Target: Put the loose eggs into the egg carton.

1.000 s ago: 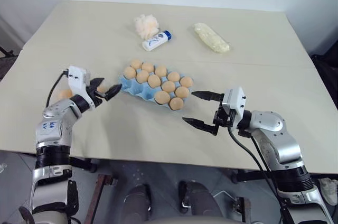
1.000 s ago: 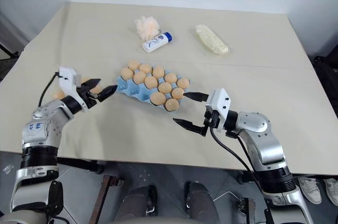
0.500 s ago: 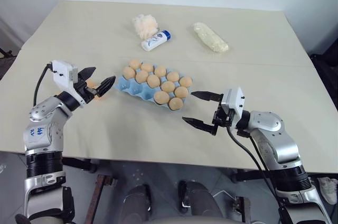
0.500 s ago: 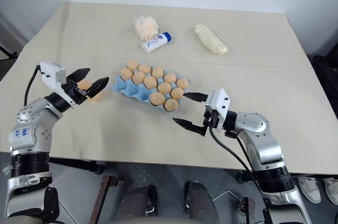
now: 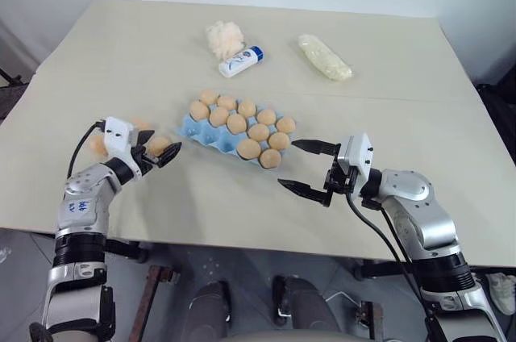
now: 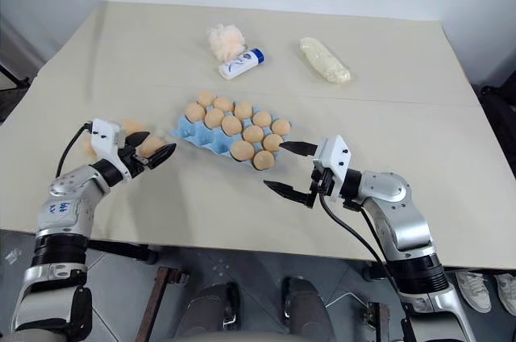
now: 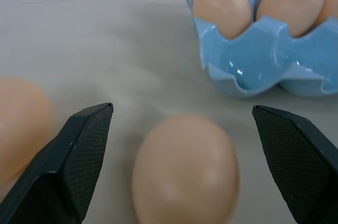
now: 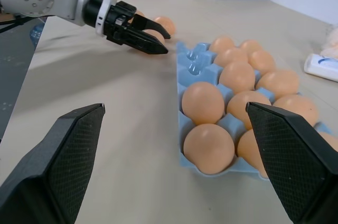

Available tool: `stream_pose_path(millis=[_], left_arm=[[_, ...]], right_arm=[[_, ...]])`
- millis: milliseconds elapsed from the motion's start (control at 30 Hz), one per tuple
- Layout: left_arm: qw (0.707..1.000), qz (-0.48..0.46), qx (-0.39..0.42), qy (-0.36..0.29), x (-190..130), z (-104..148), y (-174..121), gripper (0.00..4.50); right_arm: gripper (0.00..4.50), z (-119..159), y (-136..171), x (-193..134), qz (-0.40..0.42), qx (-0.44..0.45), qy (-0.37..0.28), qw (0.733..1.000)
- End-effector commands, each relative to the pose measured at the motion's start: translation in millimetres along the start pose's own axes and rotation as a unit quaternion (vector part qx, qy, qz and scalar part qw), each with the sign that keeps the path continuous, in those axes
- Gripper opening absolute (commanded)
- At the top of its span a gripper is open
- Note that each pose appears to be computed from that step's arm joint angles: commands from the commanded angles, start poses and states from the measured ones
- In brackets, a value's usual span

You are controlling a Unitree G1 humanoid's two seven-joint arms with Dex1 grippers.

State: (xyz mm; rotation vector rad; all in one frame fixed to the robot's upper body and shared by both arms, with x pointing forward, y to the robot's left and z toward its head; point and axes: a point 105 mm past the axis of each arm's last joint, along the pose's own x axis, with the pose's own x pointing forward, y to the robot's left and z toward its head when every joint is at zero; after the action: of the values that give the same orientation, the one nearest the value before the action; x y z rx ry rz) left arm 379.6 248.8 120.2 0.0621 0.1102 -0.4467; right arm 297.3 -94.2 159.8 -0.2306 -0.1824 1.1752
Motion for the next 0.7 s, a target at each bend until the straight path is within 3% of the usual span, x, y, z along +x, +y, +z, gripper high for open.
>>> stream_pose_path(millis=[33,100,300,400,500,600,700], left_arm=[[1.000,0.002,0.011,-0.001,1.0,3.0,2.2,4.31],[1.000,0.002,0.014,-0.001,-0.4,2.0,2.7,3.96],[0.999,-0.020,0.016,-0.025,-6.4,8.6,-2.7,2.14],[0.995,-0.057,0.009,-0.077,-9.2,27.4,-16.0,2.14],[0.975,-0.158,0.024,-0.152,2.9,63.3,-66.2,2.14],[0.962,-0.226,0.040,-0.145,21.9,66.6,-107.0,2.14],[0.961,-0.240,0.040,-0.132,36.0,63.4,-120.9,2.14]], right_arm=[[4.50,12.6,-0.8,-0.2,-0.003,-0.019,-0.017,1.000],[4.50,12.6,-0.8,-0.7,-0.005,-0.020,-0.016,1.000],[4.50,12.7,-0.4,-1.9,-0.010,-0.019,-0.015,1.000],[4.50,12.7,-0.6,-3.1,-0.014,-0.020,-0.014,1.000],[4.50,11.5,-4.8,-10.6,-0.033,-0.021,-0.008,0.999],[4.50,9.9,-4.6,-12.7,-0.038,-0.022,-0.004,0.999],[4.50,11.8,-4.2,-11.8,-0.042,-0.023,-0.007,0.999]])
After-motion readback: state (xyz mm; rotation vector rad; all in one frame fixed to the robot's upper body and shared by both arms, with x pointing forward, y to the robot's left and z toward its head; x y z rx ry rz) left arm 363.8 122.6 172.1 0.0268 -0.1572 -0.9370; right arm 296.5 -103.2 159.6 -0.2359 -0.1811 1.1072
